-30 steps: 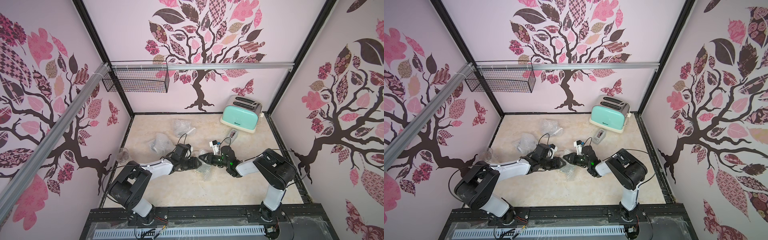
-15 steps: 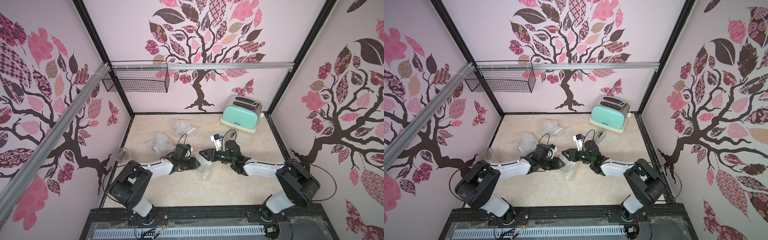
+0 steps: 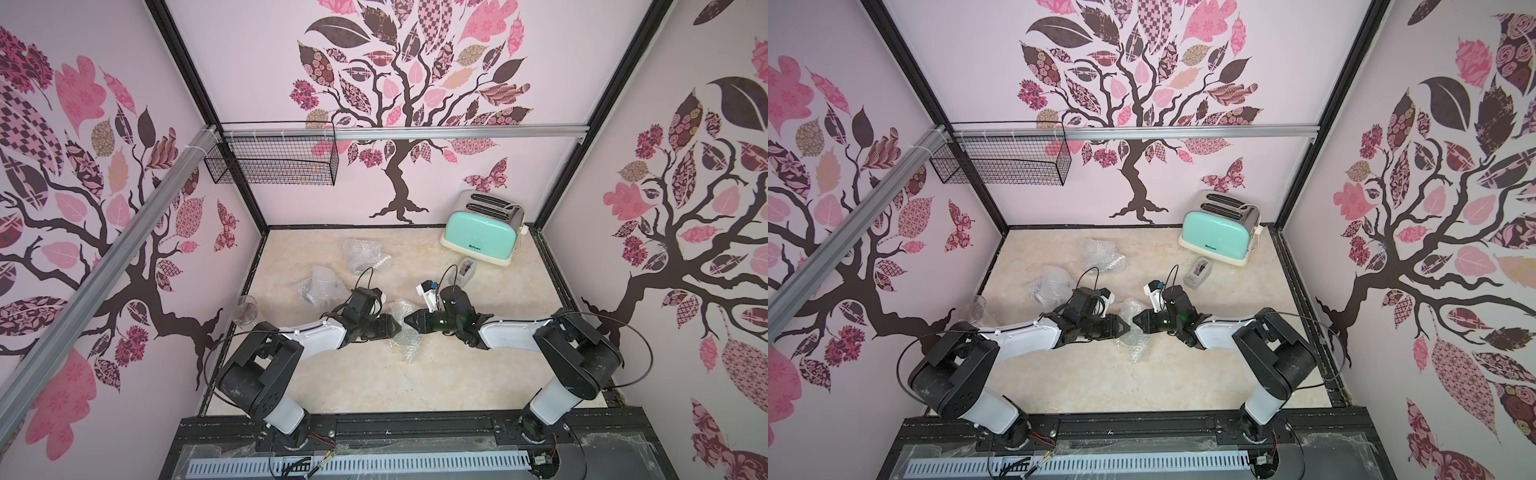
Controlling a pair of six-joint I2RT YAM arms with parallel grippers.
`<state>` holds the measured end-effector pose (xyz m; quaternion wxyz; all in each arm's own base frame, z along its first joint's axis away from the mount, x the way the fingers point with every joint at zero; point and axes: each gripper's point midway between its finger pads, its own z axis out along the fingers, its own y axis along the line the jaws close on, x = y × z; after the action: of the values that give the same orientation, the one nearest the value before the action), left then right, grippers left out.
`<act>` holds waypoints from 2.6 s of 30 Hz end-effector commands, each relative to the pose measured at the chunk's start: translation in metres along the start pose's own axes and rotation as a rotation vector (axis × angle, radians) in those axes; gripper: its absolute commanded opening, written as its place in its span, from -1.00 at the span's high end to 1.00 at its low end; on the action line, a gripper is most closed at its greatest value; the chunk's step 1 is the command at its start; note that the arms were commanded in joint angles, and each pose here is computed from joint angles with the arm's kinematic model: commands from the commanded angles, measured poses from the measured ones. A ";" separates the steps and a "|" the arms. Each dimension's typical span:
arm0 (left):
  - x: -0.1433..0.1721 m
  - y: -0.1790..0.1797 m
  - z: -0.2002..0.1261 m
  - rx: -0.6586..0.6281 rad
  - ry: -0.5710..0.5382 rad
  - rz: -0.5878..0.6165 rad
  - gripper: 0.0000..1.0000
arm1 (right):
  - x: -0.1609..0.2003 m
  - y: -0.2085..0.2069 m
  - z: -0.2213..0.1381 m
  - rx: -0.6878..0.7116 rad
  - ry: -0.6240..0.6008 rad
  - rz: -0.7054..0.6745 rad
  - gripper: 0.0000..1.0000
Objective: Wrap bowls in bubble wrap
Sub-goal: Wrap the bowl in bubble wrap.
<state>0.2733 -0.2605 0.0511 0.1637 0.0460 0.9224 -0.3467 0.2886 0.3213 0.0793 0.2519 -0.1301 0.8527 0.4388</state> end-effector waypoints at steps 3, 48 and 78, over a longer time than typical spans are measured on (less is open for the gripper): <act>-0.001 -0.007 -0.003 0.030 -0.009 0.018 0.04 | -0.003 0.007 0.020 -0.040 0.019 0.003 0.80; -0.033 0.014 -0.024 -0.127 0.009 -0.132 0.00 | 0.015 0.004 0.004 0.037 0.085 -0.110 0.55; -0.008 0.005 -0.020 0.045 0.036 -0.233 1.00 | -0.010 0.008 -0.025 0.061 0.015 -0.124 0.45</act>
<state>0.2864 -0.2421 0.0659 0.1217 -0.0427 0.9209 -0.3679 0.2866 0.3131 0.1004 0.2737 -0.1790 0.8547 0.4033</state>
